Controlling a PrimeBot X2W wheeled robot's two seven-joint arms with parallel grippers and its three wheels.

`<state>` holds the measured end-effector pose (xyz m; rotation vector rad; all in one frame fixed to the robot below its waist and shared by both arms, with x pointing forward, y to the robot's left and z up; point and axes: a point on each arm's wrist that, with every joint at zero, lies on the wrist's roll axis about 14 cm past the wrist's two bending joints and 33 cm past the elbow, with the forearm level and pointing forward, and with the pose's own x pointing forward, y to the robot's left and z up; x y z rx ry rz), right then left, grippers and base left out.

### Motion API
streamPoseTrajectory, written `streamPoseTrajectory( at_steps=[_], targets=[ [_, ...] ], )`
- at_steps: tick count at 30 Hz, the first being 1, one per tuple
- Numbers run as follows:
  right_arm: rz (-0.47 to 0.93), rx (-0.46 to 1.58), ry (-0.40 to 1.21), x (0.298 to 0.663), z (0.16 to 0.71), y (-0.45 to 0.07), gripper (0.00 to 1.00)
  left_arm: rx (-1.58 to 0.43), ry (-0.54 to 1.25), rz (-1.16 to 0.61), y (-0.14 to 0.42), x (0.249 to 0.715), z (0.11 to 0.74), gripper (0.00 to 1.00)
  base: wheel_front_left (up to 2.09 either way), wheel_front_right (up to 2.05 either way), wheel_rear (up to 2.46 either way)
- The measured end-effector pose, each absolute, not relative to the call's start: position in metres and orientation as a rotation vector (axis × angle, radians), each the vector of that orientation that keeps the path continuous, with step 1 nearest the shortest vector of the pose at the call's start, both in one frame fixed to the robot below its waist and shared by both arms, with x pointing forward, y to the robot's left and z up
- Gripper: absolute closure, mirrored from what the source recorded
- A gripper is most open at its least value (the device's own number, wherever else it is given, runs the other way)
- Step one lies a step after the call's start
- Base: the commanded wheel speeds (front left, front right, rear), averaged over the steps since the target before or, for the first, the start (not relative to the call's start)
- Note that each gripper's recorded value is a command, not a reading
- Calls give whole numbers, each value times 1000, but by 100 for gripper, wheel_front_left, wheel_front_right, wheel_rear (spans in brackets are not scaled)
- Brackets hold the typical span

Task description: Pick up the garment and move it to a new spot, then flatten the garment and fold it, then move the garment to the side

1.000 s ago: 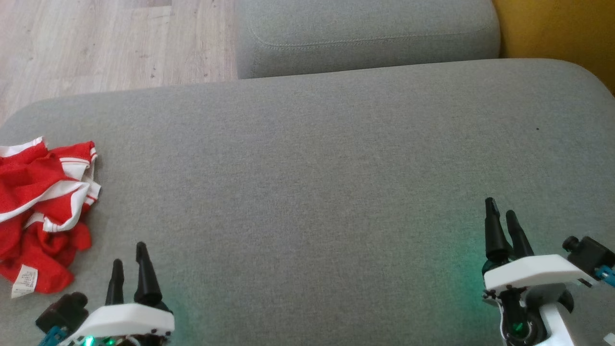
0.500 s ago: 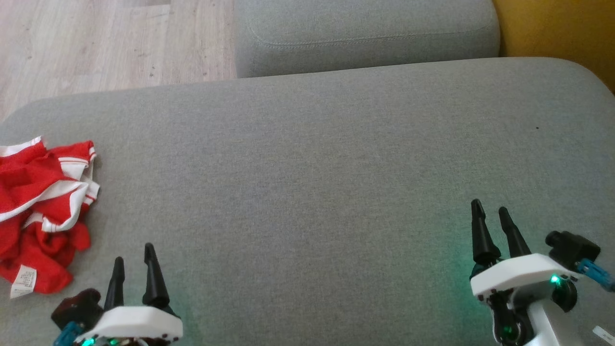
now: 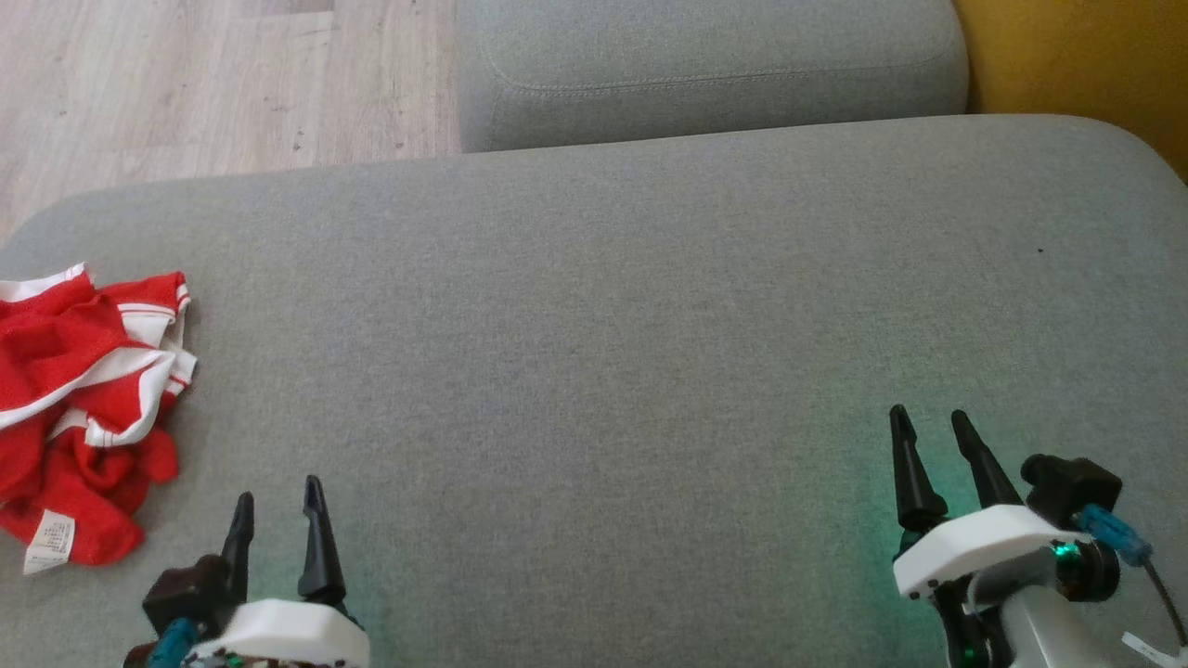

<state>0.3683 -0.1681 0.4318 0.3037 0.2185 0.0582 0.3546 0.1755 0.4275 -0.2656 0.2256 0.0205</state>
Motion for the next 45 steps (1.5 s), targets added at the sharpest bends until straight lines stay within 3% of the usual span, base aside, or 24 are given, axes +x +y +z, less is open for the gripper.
streamPoseTrajectory(
  at_steps=[31, 38, 45],
  targets=[
    [158, 0, 135, 374, 446, -154, 0, 57, 155, -53, 169, 350, 435, 0, 0, 0, 0],
    [207, -2, 144, 379, 443, -137, 0, 45, 164, -5, 182, 344, 433, 0, 0, 0, 0],
    [355, -8, 164, 389, 436, -87, 0, -3, 187, 143, 218, 323, 426, 0, 0, 0, 0]
  ],
)
